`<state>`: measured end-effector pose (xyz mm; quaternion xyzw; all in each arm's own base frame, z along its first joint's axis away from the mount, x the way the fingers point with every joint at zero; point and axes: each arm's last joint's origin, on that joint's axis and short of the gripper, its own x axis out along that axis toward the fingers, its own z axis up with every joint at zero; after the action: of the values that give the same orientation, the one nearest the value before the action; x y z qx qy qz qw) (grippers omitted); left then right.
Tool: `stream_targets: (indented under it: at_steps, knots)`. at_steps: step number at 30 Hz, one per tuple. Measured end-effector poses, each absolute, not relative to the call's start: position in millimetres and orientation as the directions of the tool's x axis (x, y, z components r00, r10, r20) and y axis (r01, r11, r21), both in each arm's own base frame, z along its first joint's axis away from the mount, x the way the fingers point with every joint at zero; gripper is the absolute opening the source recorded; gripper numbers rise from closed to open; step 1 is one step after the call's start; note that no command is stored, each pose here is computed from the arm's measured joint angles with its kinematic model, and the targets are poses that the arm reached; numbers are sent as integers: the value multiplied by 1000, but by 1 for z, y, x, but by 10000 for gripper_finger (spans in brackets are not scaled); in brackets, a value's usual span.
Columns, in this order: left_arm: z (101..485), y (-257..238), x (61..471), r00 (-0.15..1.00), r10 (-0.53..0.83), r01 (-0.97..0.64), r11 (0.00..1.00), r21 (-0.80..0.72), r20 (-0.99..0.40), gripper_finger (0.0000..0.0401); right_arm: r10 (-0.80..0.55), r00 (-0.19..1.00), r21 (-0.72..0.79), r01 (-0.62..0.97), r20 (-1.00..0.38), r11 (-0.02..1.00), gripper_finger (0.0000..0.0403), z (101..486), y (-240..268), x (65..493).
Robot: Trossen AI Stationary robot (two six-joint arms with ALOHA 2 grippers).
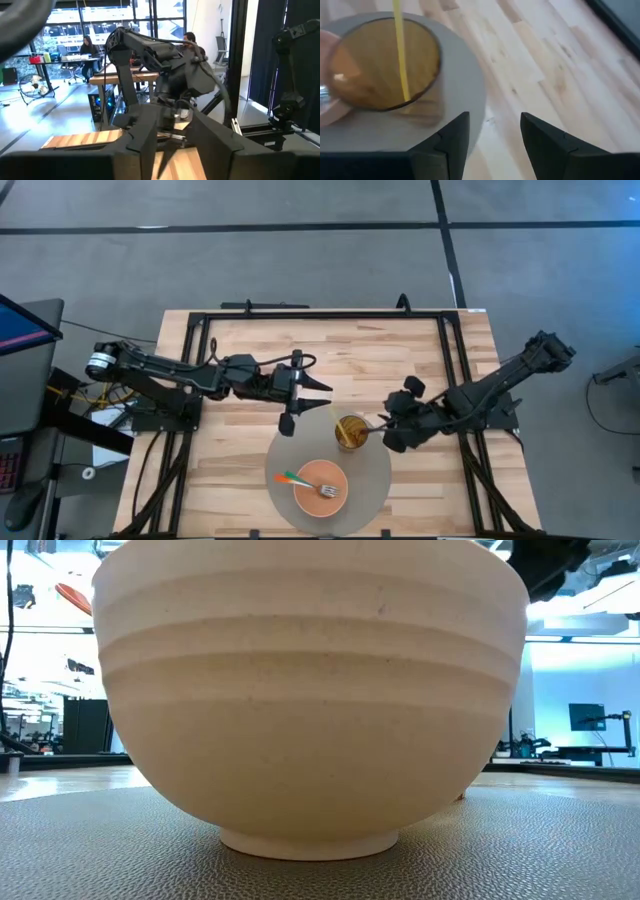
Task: Pick & Place Utensil
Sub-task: Return to Home Position
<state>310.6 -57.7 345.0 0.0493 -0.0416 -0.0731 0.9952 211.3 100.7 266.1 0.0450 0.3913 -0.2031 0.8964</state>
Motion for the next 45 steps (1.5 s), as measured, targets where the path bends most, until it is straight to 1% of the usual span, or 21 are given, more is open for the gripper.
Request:
stream_targets:
  at_steps: [3,7,9,13,18,21,26,29,33,35,38,42,45]
  knots:
    - [350,-57,302,987,-152,145,984,105,56,138,-361,591,-119,408,-722,905,170,266,89,216]
    - [363,-52,278,991,-131,130,986,107,8,139,-406,552,-139,460,-728,877,171,266,73,221]
    - [369,-48,261,994,-111,113,988,109,-21,136,-416,539,-137,482,-733,865,171,269,67,223]
    - [374,-39,220,995,-71,79,992,103,-76,125,-404,556,-106,490,-726,865,169,281,62,228]
    - [374,-26,166,997,11,-9,999,32,-70,107,-389,597,-114,445,-701,888,170,297,63,232]
    - [362,-20,140,998,44,-44,999,-1,-45,97,-401,606,-156,416,-687,896,172,299,63,232]
    - [325,-13,106,999,46,-46,999,-13,-11,84,-377,648,-108,415,-661,903,173,304,62,235]
    - [298,-11,92,999,46,-46,999,-14,3,79,-333,722,-67,370,-607,926,172,317,62,232]
    - [271,-8,77,998,46,-45,999,-25,45,76,-241,835,-74,236,-495,969,172,317,62,224]
    - [266,-6,68,994,47,-43,998,-39,98,76,-199,883,-60,192,-425,980,173,315,58,216]
    - [265,-4,58,984,50,-42,998,-51,172,76,-154,917,-4,164,-368,986,173,306,45,200]
    - [266,-5,61,987,37,-31,999,-41,154,76,-148,944,80,178,-297,981,171,287,29,176]
    - [255,-6,66,993,48,-45,999,-30,104,76,-118,965,89,142,-234,986,171,273,22,160]
